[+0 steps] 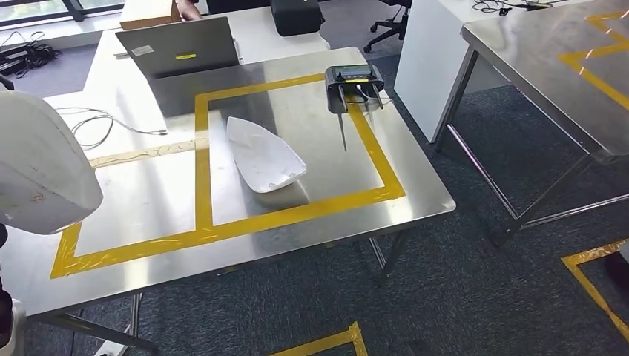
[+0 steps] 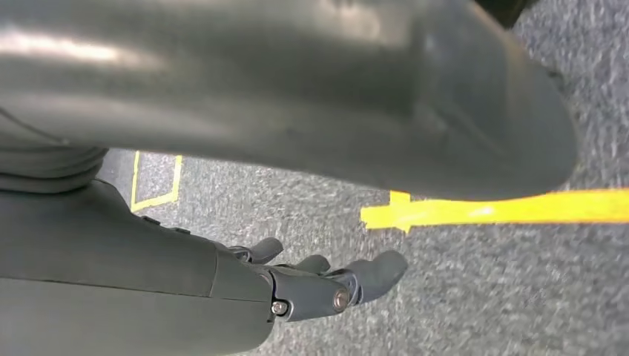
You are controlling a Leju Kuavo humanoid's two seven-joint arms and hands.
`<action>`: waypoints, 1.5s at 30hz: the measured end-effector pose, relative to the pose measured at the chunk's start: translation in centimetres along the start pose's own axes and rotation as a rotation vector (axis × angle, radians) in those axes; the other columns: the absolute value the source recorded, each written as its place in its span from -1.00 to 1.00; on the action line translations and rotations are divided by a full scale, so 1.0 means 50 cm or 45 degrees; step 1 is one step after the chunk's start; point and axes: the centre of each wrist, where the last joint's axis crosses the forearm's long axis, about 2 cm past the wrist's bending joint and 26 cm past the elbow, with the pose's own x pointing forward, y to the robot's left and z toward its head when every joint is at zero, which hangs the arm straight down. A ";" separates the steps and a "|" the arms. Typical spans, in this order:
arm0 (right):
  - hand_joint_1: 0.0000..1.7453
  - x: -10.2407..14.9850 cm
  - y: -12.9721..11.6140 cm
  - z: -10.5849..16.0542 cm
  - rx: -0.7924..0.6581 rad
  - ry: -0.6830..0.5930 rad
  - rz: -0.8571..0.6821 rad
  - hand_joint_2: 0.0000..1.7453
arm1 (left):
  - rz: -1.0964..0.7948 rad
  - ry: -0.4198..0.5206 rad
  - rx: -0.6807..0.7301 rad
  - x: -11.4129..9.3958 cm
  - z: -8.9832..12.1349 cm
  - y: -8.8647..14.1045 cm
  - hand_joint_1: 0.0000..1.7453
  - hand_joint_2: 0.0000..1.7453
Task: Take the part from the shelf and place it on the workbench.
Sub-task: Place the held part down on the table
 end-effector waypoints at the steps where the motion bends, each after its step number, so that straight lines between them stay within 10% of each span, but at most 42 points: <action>1: -1.00 0.000 0.000 0.000 0.000 0.001 0.003 -1.00 | -0.037 0.033 0.015 -0.003 0.000 0.014 1.00 1.00; 12: -1.00 0.000 0.002 0.000 0.009 0.010 0.064 -1.00 | -1.100 0.495 0.217 -0.025 -0.068 0.250 1.00 1.00; 18: -1.00 -0.002 0.000 0.000 0.003 0.003 0.073 -1.00 | -1.441 0.769 0.231 -0.033 -0.116 0.284 1.00 1.00; 34: -1.00 -0.005 -0.007 0.001 -0.003 0.002 0.100 -1.00 | -1.070 0.913 -0.255 -0.253 -0.133 0.036 1.00 1.00; 44: -1.00 -0.008 -0.009 0.001 -0.002 0.034 0.115 -1.00 | -1.214 1.009 -0.442 -0.293 -0.089 -0.017 1.00 1.00; 45: -1.00 -0.008 -0.010 0.001 -0.002 0.036 0.117 -1.00 | -1.243 1.021 -0.451 -0.293 -0.085 -0.016 0.50 1.00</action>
